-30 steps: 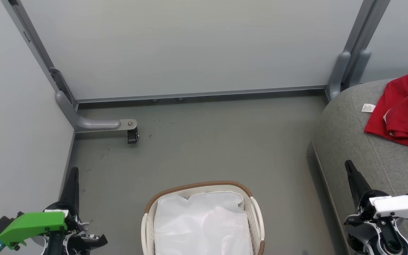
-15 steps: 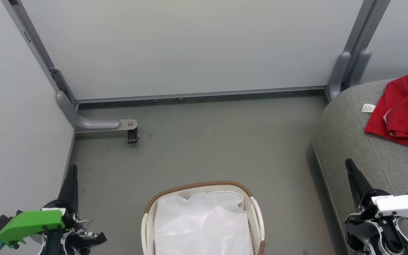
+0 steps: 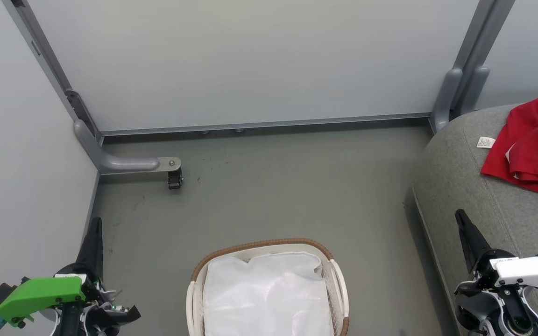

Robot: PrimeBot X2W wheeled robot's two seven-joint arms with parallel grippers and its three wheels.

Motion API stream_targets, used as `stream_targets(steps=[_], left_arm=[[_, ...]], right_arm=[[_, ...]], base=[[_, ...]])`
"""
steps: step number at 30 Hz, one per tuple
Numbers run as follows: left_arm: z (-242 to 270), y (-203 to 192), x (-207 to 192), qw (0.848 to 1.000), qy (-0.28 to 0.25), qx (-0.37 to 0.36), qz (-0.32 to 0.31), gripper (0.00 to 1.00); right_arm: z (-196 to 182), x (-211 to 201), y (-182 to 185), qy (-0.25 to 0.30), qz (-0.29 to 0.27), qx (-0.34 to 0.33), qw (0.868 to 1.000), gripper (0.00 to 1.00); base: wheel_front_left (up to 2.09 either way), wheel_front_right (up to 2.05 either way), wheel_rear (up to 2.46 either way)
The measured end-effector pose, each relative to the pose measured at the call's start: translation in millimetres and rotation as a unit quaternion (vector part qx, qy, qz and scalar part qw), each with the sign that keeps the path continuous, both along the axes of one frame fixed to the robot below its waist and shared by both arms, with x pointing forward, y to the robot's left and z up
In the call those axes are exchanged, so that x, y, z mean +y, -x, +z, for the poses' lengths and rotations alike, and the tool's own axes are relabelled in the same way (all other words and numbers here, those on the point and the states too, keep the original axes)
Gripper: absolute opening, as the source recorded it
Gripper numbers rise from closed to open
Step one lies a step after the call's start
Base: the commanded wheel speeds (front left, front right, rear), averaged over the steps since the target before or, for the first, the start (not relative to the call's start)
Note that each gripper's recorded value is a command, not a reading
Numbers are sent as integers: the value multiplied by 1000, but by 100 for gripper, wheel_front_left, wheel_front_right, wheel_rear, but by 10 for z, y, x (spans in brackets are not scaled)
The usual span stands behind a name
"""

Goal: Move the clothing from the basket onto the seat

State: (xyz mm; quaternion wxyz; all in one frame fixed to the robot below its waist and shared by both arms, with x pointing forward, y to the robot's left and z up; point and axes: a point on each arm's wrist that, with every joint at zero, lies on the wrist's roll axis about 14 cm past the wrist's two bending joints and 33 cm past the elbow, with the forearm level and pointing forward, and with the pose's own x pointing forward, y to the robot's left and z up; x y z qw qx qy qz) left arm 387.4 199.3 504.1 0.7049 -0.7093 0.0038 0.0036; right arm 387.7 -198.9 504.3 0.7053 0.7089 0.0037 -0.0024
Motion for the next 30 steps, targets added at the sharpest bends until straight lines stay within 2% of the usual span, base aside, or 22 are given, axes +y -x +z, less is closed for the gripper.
stream_targets(steps=[30], left_arm=[[1, 0, 2, 1000, 0, 0, 0, 0]], right_arm=[[1, 1, 0, 0, 0, 0, 1000, 0]], base=[[0, 0, 0]])
